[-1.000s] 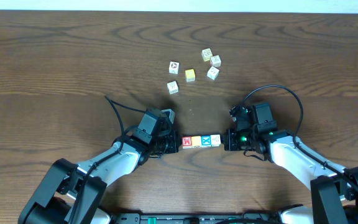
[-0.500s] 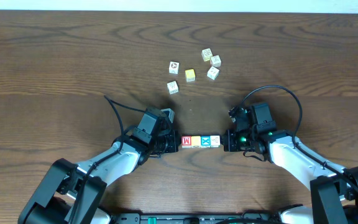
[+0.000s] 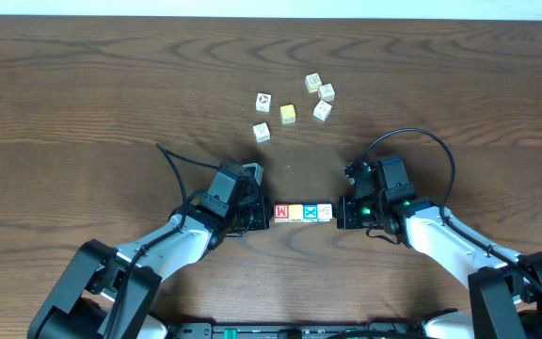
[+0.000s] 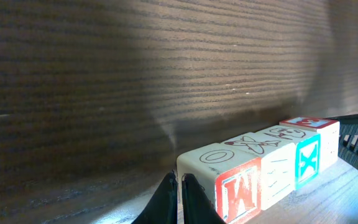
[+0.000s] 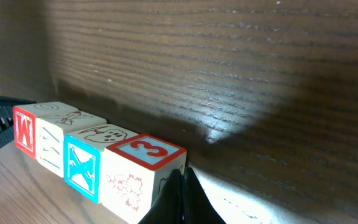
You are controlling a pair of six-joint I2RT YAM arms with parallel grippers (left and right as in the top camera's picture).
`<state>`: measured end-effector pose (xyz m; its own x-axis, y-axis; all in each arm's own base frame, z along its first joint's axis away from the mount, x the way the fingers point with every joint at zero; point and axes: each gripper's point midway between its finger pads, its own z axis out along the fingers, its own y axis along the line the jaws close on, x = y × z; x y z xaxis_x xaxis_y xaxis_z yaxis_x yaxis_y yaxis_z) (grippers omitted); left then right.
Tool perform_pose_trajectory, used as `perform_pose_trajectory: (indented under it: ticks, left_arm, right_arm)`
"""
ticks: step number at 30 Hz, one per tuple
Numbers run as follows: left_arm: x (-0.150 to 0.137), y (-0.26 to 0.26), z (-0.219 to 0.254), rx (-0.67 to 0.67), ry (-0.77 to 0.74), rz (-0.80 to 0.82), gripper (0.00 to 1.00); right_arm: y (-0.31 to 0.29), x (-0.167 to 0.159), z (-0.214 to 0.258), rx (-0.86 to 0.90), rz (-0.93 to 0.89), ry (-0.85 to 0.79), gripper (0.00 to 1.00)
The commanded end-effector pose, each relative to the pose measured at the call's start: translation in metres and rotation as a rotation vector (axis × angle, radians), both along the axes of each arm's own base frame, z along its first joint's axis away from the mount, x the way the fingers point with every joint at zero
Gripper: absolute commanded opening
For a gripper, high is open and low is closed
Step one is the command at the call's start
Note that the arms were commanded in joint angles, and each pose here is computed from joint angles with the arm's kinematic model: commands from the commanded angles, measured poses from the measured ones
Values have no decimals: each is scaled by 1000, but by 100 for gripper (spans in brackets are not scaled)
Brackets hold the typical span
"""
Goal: Lift 4 blocks
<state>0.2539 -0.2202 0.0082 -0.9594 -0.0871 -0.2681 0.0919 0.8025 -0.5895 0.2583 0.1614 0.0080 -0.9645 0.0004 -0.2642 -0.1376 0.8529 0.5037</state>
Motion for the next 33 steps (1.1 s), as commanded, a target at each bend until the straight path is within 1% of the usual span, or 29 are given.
perform_pose_trajectory:
  ticks: [1, 11, 15, 21, 33]
  left_arm:
    - [-10, -17, 7, -71, 8, -82, 7]
    - [-10, -18, 8, -75, 6, -84, 7]
    - [-10, -22, 12, -99, 0, -98, 7]
    - [-8, -26, 16, -121, -13, -107, 7]
    - [-9, -27, 17, -130, -13, -114, 7]
  right_arm:
    - [36, -18, 14, 147, 101, 42, 1]
    - [44, -20, 14, 139, 111, 36, 1]
    - [44, -20, 14, 141, 112, 34, 1]
    - [54, -19, 24, 208, 137, 24, 1]
    - [57, -19, 28, 235, 131, 31, 1]
